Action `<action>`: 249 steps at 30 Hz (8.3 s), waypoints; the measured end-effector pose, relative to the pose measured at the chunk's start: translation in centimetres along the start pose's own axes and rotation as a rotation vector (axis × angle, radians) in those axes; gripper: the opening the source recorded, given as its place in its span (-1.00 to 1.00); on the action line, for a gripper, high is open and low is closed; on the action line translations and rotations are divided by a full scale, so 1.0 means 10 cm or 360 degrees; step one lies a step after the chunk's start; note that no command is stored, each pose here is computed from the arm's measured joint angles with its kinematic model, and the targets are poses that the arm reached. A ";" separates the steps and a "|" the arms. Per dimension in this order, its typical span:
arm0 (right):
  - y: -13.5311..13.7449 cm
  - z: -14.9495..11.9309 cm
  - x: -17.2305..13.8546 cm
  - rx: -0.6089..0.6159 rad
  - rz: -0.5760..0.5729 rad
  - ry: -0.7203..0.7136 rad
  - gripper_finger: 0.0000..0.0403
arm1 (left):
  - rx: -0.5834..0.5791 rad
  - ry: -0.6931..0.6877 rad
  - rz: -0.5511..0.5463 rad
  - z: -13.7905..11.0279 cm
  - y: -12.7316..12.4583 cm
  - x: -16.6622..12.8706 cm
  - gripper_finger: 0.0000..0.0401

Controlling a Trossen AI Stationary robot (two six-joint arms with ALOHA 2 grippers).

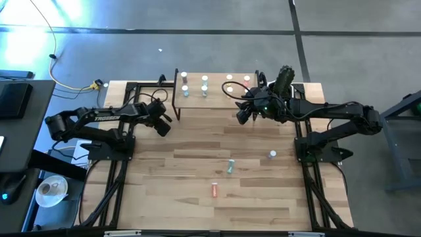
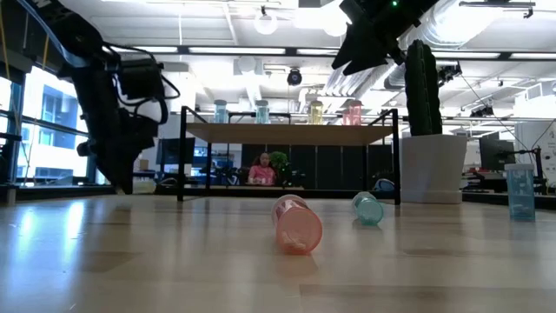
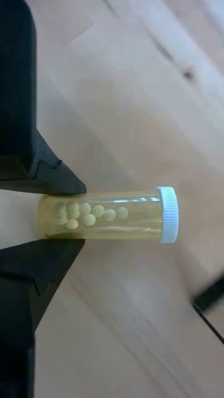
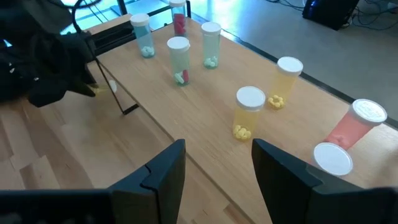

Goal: Pick and place medicine bottles onto shelf by color
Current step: Put the yellow pill bottle on the shelf aligned with the other yellow pill bottles

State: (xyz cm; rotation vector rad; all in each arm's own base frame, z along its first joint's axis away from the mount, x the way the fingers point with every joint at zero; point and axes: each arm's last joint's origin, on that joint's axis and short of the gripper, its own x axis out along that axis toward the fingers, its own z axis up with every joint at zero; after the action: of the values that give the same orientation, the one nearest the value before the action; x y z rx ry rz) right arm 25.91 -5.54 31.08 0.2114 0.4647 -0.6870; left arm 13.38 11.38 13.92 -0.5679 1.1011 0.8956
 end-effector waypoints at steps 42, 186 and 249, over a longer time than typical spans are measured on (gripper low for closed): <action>0.29 0.18 -0.08 -0.0028 0.0544 -0.0297 -0.12 | 0.0411 -0.1188 -0.0659 0.42 -0.04 -1.61 -0.52; -0.12 -0.01 0.63 -0.0059 0.0206 0.0058 -0.46 | 0.0795 -0.1500 -0.0901 0.58 -0.71 -1.62 0.02; -0.13 -0.10 0.75 -0.0187 0.0133 0.0130 -0.14 | 0.0776 -0.1457 -0.0828 0.57 -0.69 -1.59 0.02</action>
State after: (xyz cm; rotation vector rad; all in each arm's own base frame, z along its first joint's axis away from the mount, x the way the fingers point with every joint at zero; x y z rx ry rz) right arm 29.75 -10.38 26.56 0.1477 0.5699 -0.5688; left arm 19.37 6.84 30.56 0.0083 0.2717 0.3182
